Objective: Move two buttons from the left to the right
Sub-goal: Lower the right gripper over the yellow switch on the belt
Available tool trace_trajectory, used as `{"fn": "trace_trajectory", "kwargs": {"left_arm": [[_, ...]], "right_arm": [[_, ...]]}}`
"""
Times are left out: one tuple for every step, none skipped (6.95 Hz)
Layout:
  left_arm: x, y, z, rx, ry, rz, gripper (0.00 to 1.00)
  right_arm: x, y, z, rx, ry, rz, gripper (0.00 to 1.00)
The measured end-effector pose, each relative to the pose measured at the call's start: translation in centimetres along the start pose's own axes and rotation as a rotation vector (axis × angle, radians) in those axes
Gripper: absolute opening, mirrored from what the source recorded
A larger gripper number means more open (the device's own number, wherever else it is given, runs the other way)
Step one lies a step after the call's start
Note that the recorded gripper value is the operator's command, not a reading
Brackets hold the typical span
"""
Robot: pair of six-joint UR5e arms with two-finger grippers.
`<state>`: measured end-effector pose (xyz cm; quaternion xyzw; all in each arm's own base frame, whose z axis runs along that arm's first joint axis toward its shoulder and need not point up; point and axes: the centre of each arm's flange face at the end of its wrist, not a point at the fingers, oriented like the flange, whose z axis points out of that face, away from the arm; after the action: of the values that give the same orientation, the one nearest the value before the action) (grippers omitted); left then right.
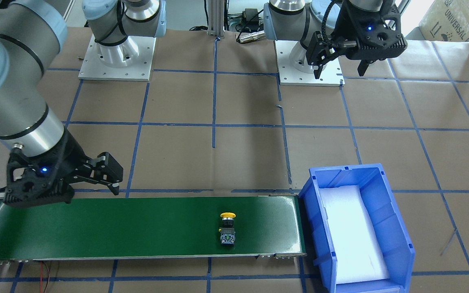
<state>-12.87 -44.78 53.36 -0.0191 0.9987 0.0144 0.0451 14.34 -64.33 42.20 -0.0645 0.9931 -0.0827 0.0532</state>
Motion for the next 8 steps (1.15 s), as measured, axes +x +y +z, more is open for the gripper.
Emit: {"fn": "trace_trajectory", "kwargs": {"left_arm": [[0.1, 0.0, 0.1, -0.002, 0.001, 0.001, 1.0], [0.1, 0.0, 0.1, -0.003, 0.003, 0.002, 1.0], [0.2, 0.0, 0.2, -0.005, 0.005, 0.002, 1.0], [0.2, 0.0, 0.2, -0.005, 0.006, 0.002, 1.0], [0.2, 0.0, 0.2, -0.004, 0.004, 0.003, 1.0], [0.1, 0.1, 0.2, -0.004, 0.001, 0.005, 1.0], [0.1, 0.0, 0.3, -0.006, 0.0, 0.006, 1.0], [0.2, 0.0, 0.4, -0.007, 0.0, 0.006, 1.0]], "right_arm": [[-2.1, -0.4, 1.9, -0.003, 0.0, 0.027, 0.99], [-3.5, -0.5, 3.3, -0.011, 0.001, 0.058, 0.99], [-4.9, -0.7, 4.7, -0.019, 0.001, 0.089, 0.99], [-6.8, -0.7, 6.1, -0.024, 0.021, 0.108, 0.99], [-9.0, -0.5, 7.4, -0.025, 0.064, 0.122, 0.99], [-10.8, -0.2, 8.4, -0.027, 0.089, 0.152, 0.99], [-12.5, -0.1, 9.5, -0.03, 0.095, 0.191, 0.99], [-13.8, -0.4, 10.6, -0.028, 0.093, 0.21, 0.99]]}}
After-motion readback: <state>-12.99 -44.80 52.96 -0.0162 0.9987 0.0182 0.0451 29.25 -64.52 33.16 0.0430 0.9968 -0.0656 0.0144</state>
